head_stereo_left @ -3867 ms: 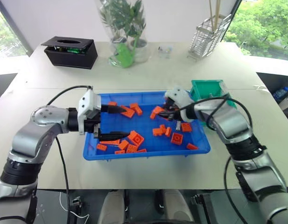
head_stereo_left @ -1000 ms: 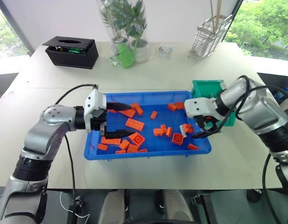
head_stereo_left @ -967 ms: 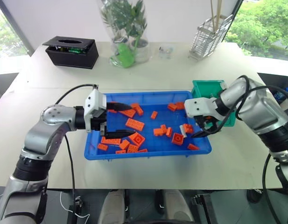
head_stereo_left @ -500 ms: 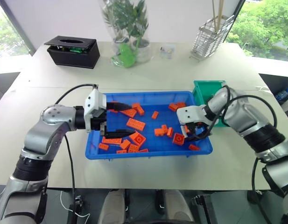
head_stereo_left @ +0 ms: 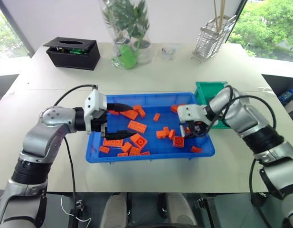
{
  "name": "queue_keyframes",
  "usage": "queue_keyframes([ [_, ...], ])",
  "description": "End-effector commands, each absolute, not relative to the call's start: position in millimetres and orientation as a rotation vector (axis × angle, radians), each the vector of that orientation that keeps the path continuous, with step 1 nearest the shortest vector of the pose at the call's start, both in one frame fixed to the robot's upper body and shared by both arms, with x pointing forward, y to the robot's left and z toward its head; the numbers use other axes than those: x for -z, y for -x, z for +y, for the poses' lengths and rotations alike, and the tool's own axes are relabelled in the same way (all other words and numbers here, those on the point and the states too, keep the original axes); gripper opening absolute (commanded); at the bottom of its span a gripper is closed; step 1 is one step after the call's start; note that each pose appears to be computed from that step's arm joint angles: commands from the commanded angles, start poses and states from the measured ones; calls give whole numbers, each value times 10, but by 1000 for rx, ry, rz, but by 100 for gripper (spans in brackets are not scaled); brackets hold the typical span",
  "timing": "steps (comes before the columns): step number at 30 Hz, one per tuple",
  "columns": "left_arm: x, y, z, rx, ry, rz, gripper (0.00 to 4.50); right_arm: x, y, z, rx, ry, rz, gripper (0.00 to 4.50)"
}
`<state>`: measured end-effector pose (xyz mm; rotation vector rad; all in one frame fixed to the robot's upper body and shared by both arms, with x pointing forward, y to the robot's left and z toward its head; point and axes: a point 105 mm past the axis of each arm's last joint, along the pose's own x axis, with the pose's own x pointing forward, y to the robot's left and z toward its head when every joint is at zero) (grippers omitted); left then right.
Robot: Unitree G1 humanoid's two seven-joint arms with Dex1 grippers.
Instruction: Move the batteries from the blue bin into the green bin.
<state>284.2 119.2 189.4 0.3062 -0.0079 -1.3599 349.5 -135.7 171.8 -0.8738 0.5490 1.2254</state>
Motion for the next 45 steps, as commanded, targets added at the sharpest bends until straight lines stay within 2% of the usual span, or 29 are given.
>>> queue_keyframes([
  [1,-1971,-2821,1260,1346,-334,-32,450,-2454,-3634,-1558,-1011,650,366,221],
  [5,-1961,-2826,1310,1336,-334,-21,450,-2569,-3687,-1899,-853,599,358,221],
  [7,-1966,-2836,1345,1327,-337,-15,450,-2537,-3690,-2216,-747,618,390,221],
  [11,-1979,-2860,1403,1314,-343,-8,450,-2397,-3680,-2526,-646,597,439,221],
  [13,-1992,-2883,1420,1304,-344,-10,450,-2288,-3691,-2580,-627,566,455,322],
  [16,-2006,-2898,1423,1299,-342,-13,450,-2227,-3718,-2594,-613,567,446,445],
  [22,-2065,-2874,1471,1291,-343,-18,450,-2351,-3641,-2588,-687,587,354,445],
  [26,-2117,-2846,1530,1273,-352,-16,450,-2520,-3368,-2686,-792,611,241,445],
  [30,-2190,-2832,1692,1220,-357,-2,450,-2574,-3117,-2961,-792,599,203,445],
  [36,-2358,-2748,2234,1091,-312,73,450,-2497,-2844,-3401,-726,553,219,445],
  [40,-2349,-2655,2681,989,-365,154,450,-2411,-2741,-3631,-660,523,214,445],
  [45,-2378,-2583,2851,971,-402,178,450,-2235,-2647,-3699,-671,507,259,445],
])
